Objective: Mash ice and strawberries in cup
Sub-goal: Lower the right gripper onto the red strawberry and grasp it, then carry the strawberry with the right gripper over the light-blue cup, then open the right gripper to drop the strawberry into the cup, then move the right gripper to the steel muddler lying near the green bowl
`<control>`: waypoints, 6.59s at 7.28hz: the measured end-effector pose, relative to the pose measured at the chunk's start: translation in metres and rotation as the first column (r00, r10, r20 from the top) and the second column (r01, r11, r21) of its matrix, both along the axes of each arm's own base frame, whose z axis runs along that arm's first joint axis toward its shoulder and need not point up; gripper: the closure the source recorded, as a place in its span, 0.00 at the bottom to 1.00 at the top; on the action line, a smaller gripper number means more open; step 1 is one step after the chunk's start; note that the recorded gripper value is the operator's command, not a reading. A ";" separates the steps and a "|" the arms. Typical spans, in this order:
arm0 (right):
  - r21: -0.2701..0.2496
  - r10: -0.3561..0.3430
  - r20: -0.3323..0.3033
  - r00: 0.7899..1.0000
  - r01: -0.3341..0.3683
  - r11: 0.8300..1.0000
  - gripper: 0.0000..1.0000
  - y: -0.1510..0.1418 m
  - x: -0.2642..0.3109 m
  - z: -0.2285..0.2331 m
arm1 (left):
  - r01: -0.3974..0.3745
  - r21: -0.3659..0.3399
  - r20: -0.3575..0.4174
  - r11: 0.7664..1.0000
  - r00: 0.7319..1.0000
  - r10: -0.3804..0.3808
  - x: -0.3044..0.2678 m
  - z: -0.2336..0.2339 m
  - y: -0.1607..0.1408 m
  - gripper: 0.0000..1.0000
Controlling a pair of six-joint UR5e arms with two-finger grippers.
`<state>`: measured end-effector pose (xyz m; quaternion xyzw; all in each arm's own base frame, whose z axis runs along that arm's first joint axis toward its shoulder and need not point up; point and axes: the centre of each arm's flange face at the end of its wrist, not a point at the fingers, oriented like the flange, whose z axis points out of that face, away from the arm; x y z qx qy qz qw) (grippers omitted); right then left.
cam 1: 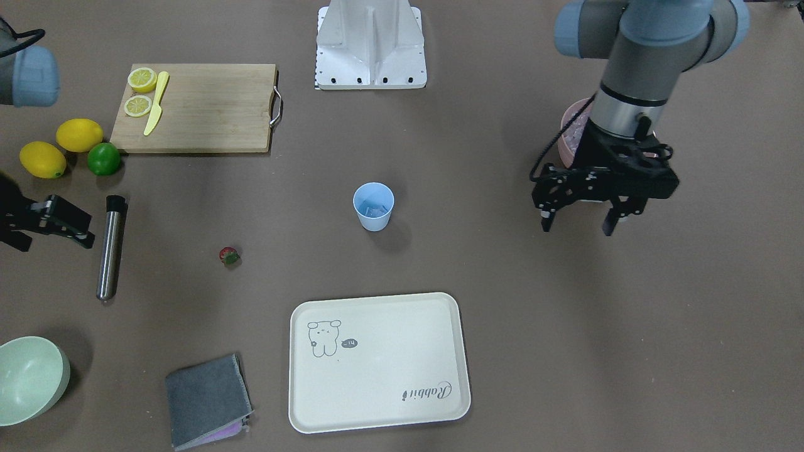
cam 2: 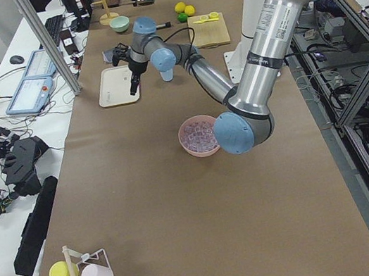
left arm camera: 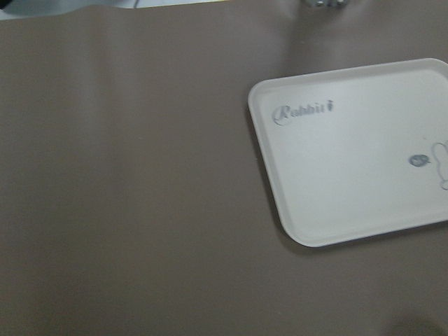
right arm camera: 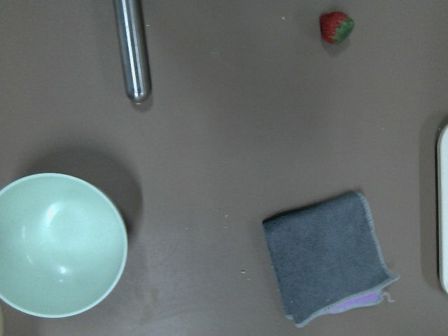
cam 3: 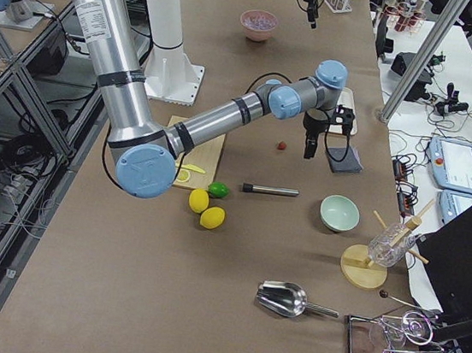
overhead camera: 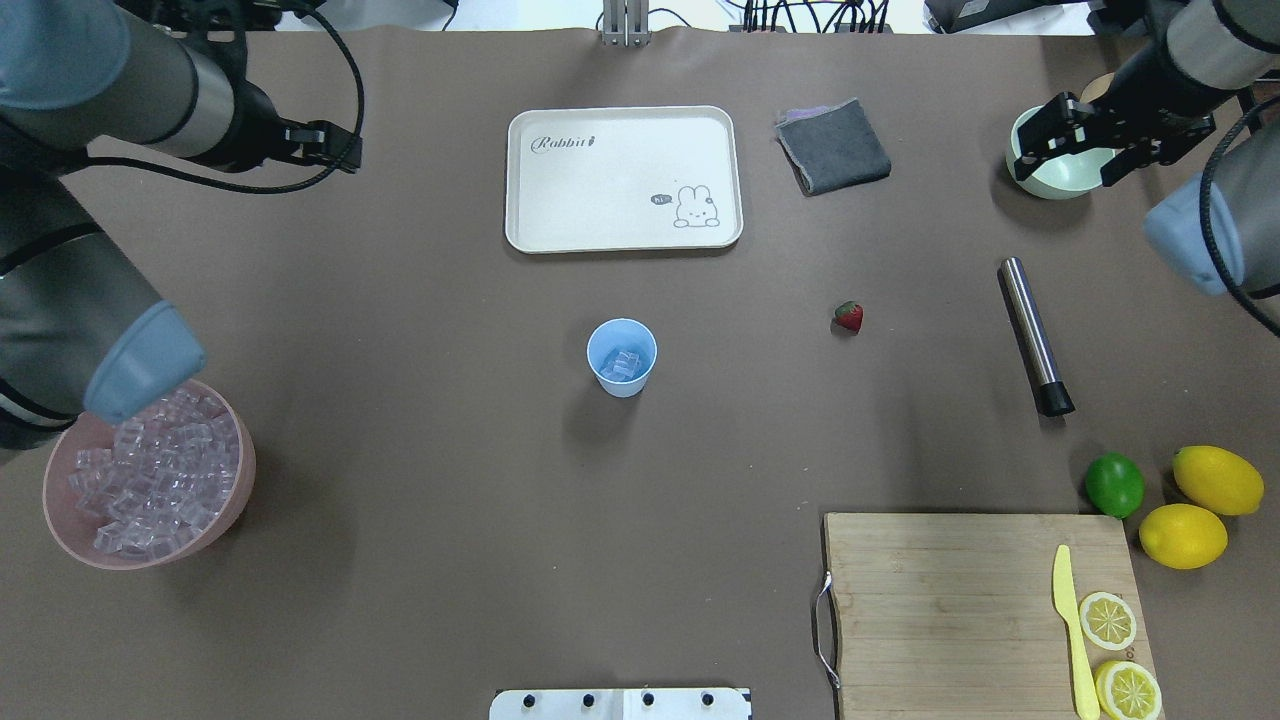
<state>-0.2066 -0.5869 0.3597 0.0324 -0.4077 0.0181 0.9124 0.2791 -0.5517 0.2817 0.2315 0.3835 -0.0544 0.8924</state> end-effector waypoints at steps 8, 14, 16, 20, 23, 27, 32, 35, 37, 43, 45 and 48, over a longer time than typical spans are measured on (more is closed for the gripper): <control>0.115 -0.058 -0.033 0.998 0.062 0.991 0.00 0.043 -0.191 0.004 | -0.197 -0.184 0.055 0.963 0.976 0.210 -0.205 0.189 -0.010 0.02; 0.141 -0.094 -0.019 0.995 0.096 0.985 0.03 0.065 -0.240 0.044 | -0.199 -0.187 0.047 0.962 0.976 0.211 -0.211 0.190 -0.007 0.02; 0.144 -0.092 -0.021 0.996 0.094 0.985 0.04 0.065 -0.240 0.044 | -0.201 -0.188 0.038 0.961 0.977 0.211 -0.213 0.191 -0.005 0.02; 0.164 -0.057 -0.043 0.997 0.064 0.984 0.33 0.058 -0.235 0.045 | -0.201 -0.186 0.036 0.962 0.977 0.211 -0.213 0.190 -0.005 0.02; 0.167 -0.051 -0.046 0.998 0.058 0.984 1.00 0.058 -0.236 0.045 | -0.201 -0.187 0.036 0.962 0.977 0.211 -0.213 0.190 -0.005 0.02; 0.192 -0.011 -0.032 0.999 0.017 0.981 1.00 0.044 -0.216 0.029 | -0.201 -0.186 0.035 0.962 0.977 0.211 -0.214 0.190 -0.005 0.02; 0.309 0.041 0.172 0.984 -0.094 0.946 1.00 0.047 -0.246 -0.143 | -0.200 -0.202 0.034 0.959 0.977 0.211 -0.216 0.201 0.001 0.02; 0.362 0.045 0.200 0.979 -0.117 0.925 1.00 0.105 -0.317 -0.187 | -0.198 -0.213 0.034 0.957 0.977 0.210 -0.218 0.209 0.006 0.02; 0.380 0.034 0.195 0.980 -0.108 0.919 1.00 0.135 -0.345 -0.190 | -0.201 -0.212 0.039 0.956 0.976 0.214 -0.222 0.213 0.009 0.02; 0.383 0.030 0.184 0.982 -0.099 0.919 0.00 0.156 -0.359 -0.182 | -0.204 -0.216 0.043 0.955 0.975 0.218 -0.227 0.221 0.014 0.02; 0.370 0.044 0.191 0.981 -0.113 0.922 0.00 0.154 -0.353 -0.186 | -0.204 -0.216 0.043 0.955 0.975 0.218 -0.227 0.220 0.013 0.02; 0.285 0.064 0.127 0.990 -0.098 0.953 0.00 0.103 -0.289 -0.189 | -0.203 -0.208 0.043 0.957 0.975 0.216 -0.227 0.214 0.010 0.02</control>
